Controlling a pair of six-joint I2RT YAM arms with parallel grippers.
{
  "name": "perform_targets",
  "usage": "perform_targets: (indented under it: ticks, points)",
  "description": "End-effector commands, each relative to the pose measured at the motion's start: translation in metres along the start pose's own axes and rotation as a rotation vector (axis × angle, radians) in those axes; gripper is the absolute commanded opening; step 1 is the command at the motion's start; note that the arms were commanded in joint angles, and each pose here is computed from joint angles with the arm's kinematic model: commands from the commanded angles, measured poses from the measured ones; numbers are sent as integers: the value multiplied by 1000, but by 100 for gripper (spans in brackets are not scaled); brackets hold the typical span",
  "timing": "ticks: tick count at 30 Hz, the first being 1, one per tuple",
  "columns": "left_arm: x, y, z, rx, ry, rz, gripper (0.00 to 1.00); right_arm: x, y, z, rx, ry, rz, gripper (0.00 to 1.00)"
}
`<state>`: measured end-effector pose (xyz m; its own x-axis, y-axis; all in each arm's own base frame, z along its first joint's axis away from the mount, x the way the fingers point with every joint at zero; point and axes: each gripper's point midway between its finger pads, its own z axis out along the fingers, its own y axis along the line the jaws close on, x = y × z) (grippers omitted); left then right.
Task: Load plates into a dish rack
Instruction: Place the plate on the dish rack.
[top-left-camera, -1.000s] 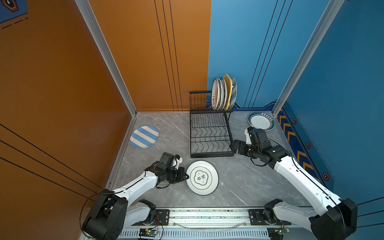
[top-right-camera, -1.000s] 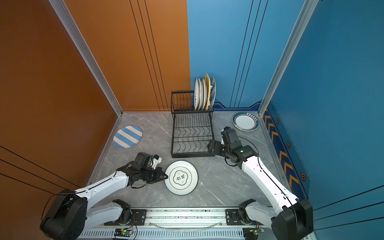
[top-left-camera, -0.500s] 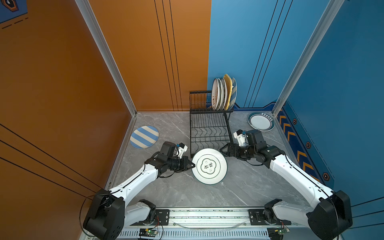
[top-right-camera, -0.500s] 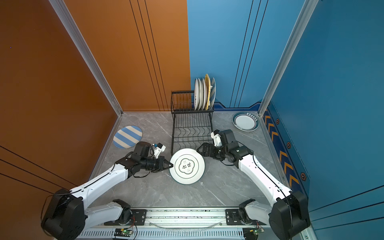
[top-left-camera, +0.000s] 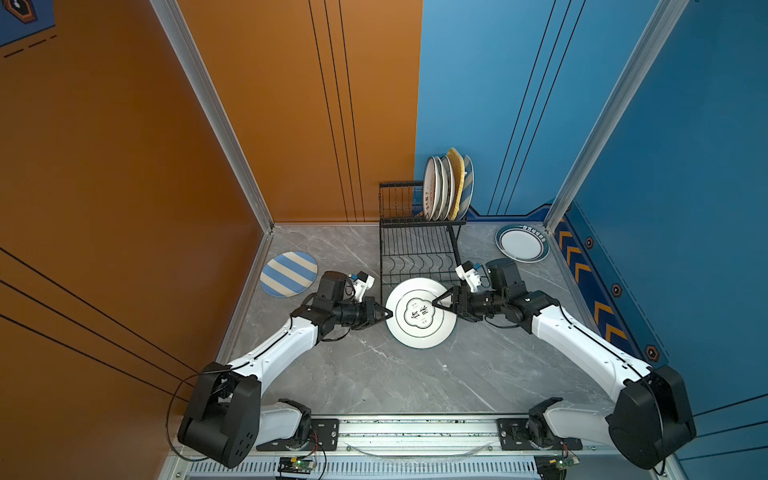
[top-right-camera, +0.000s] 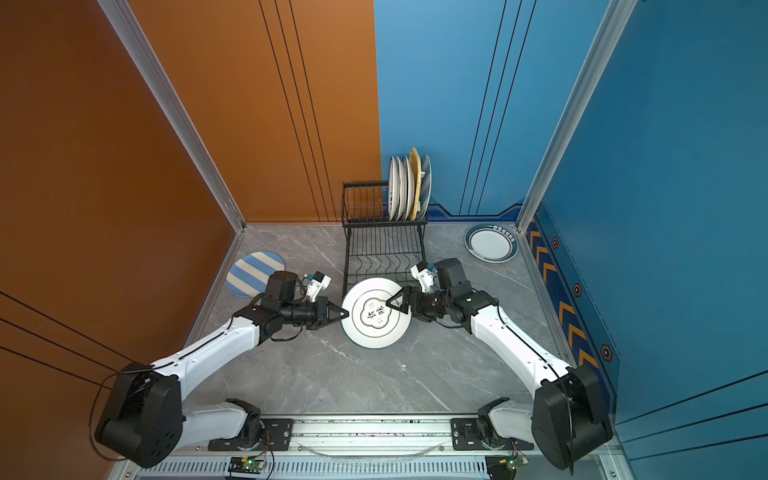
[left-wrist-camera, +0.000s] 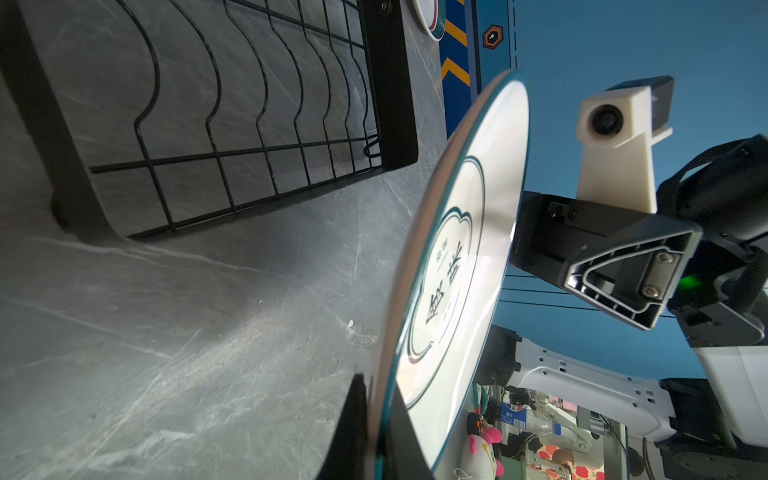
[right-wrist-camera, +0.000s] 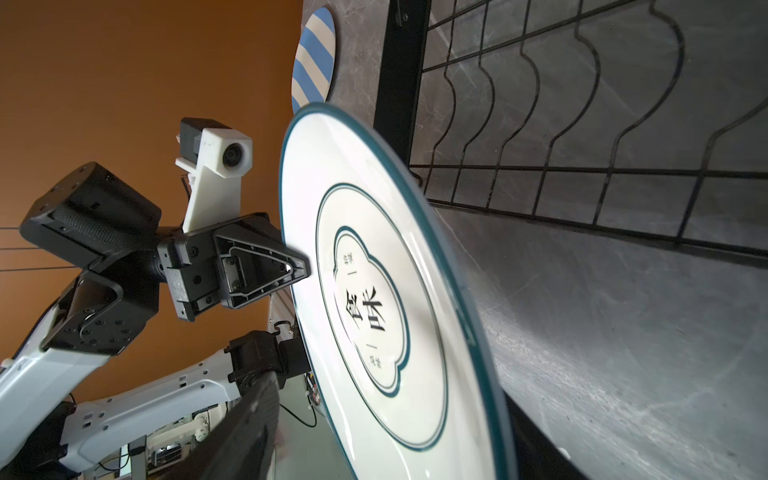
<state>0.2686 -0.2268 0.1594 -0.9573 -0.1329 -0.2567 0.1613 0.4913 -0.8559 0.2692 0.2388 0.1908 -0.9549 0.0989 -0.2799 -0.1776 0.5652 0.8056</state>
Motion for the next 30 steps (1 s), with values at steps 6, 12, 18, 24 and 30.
perform_targets:
  ticks: [6, 12, 18, 24, 30]
  points:
    - [-13, -25, -4, 103, 11, 67, 0, 0, 9, 9, -78, 23, 3, 49]
    - [-11, -25, -3, 119, 31, 62, 0, -4, 14, 17, -94, 23, 1, 34]
    - [-13, -21, -3, 121, 35, 49, 0, -5, 15, 22, -94, 24, -2, 18]
    - [-17, -12, -12, 85, 13, 35, 14, -7, 14, 19, -58, 3, -6, 0]
    - [-25, 4, -30, -18, -29, 15, 70, -19, 16, 0, 118, -59, -96, 0]
